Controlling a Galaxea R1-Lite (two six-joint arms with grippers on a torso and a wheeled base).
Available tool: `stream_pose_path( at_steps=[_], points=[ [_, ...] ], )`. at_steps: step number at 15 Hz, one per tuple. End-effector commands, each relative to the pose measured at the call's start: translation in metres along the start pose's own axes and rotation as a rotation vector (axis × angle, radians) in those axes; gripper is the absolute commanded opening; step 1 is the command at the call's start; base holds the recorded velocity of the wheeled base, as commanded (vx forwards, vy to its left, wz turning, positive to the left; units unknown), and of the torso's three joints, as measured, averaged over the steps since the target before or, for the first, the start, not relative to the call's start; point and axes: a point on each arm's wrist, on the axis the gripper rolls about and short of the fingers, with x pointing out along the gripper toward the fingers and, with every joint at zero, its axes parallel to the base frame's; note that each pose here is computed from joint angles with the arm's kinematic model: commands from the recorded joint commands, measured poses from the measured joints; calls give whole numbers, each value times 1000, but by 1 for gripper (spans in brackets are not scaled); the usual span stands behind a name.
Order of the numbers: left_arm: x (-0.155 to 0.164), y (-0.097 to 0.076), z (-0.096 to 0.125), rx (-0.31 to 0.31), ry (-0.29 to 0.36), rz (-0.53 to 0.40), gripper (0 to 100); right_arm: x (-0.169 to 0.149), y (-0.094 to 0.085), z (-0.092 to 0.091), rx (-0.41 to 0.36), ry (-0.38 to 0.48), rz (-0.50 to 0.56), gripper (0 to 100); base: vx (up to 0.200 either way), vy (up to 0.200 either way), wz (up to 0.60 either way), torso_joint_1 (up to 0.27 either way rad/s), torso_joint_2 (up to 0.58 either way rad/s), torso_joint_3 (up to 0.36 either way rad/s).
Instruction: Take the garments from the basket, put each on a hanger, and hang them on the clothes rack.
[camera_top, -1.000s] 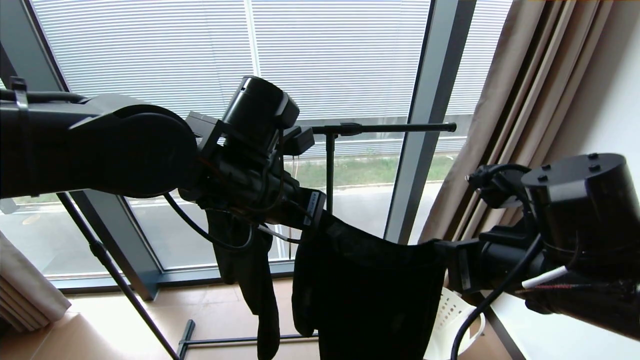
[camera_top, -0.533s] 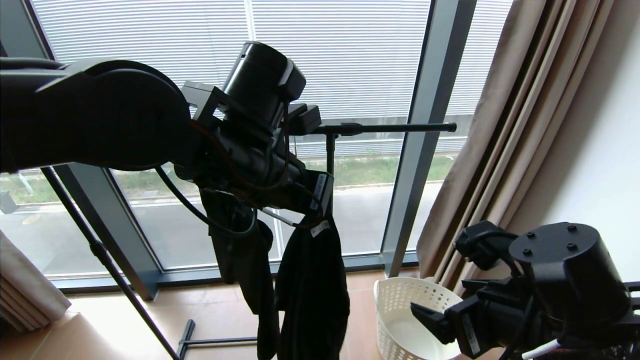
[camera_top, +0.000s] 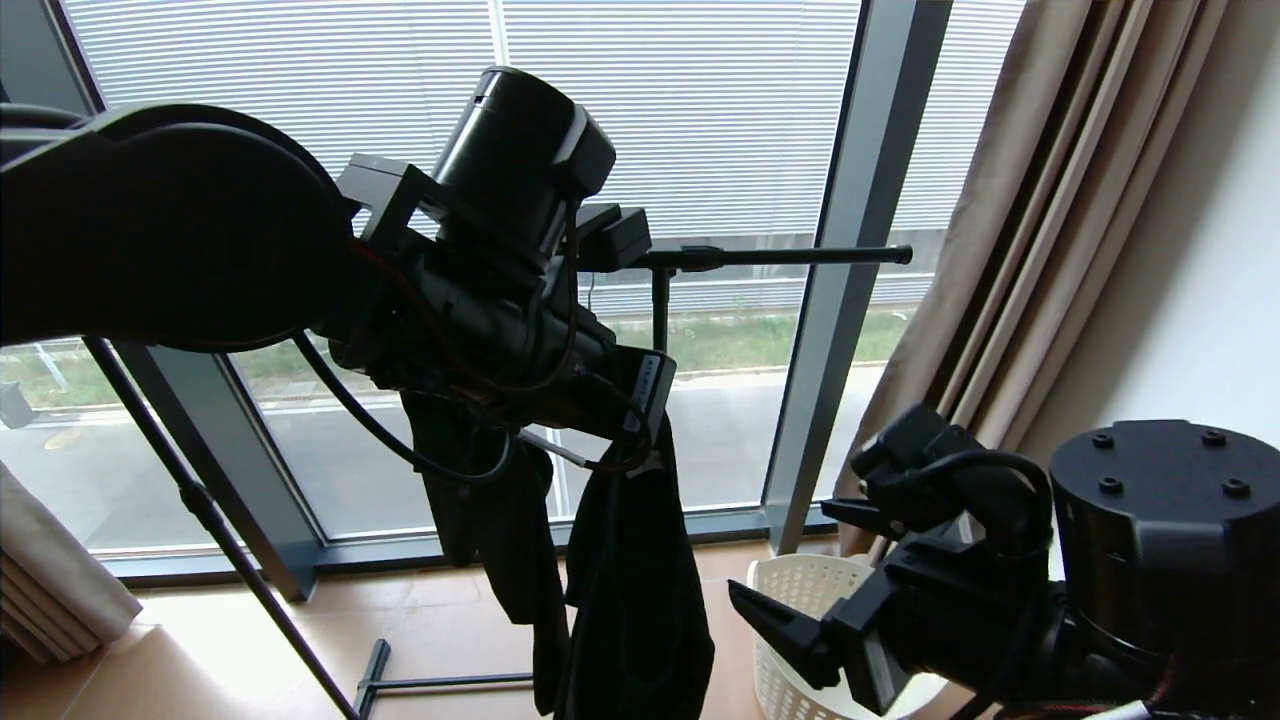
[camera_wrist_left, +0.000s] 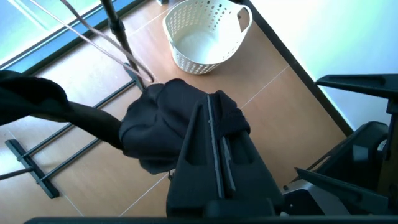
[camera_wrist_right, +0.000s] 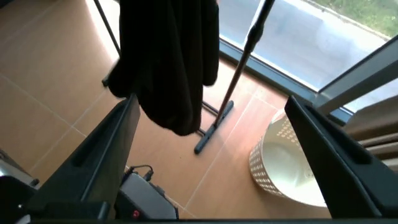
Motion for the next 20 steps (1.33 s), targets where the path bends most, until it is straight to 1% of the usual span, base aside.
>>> stream_pose_path(
  at_steps=[1, 3, 4, 5, 6, 7, 8, 10, 13, 15, 17, 20],
  points=[
    [-3, -2, -1, 4, -3, 0, 0, 21, 8, 15, 5, -14, 2, 100, 0, 0, 0, 0, 0, 0],
    [-3, -3, -2, 7, -3, 8, 0, 28, 11, 21, 8, -24, 2, 100, 0, 0, 0, 0, 0, 0],
    [-4, -5, -2, 13, -4, 3, 0, 37, 8, 23, 15, -18, -14, 100, 0, 0, 0, 0, 0, 0],
    [-6, -7, -3, 17, -4, -2, 0, 42, 2, 22, 27, -8, -35, 100, 0, 0, 0, 0, 0, 0],
    [-7, -8, -3, 18, -3, -3, 0, 48, -7, 21, 42, -2, -64, 100, 0, 0, 0, 0, 0, 0],
    [-7, -7, -5, 19, 9, 0, 0, 53, -15, 18, 54, 7, -88, 100, 0, 0, 0, 0, 0, 0],
    [-8, -7, -4, 19, 10, -2, 0, 57, -18, 16, 57, 18, -98, 100, 0, 0, 0, 0, 0, 0],
    [-8, -8, -4, 21, 7, -4, 0, 72, -23, 8, 59, 62, -119, 100, 0, 0, 0, 0, 0, 0],
    [-8, -7, -4, 20, 9, -4, 0, 87, -23, -9, 55, 133, -128, 100, 0, 0, 0, 0, 0, 0],
    [-8, -7, -4, 18, 9, -6, 0, 97, -22, -20, 61, 143, -131, 100, 0, 0, 0, 0, 0, 0],
    [-9, -7, -4, 18, 7, -6, 0, 107, -21, -30, 60, 131, -132, 100, 0, 0, 0, 0, 0, 0],
    [-10, -6, -6, 16, 13, -4, 0, 108, -21, -35, 63, 138, -131, 100, 0, 0, 0, 0, 0, 0]
  ],
)
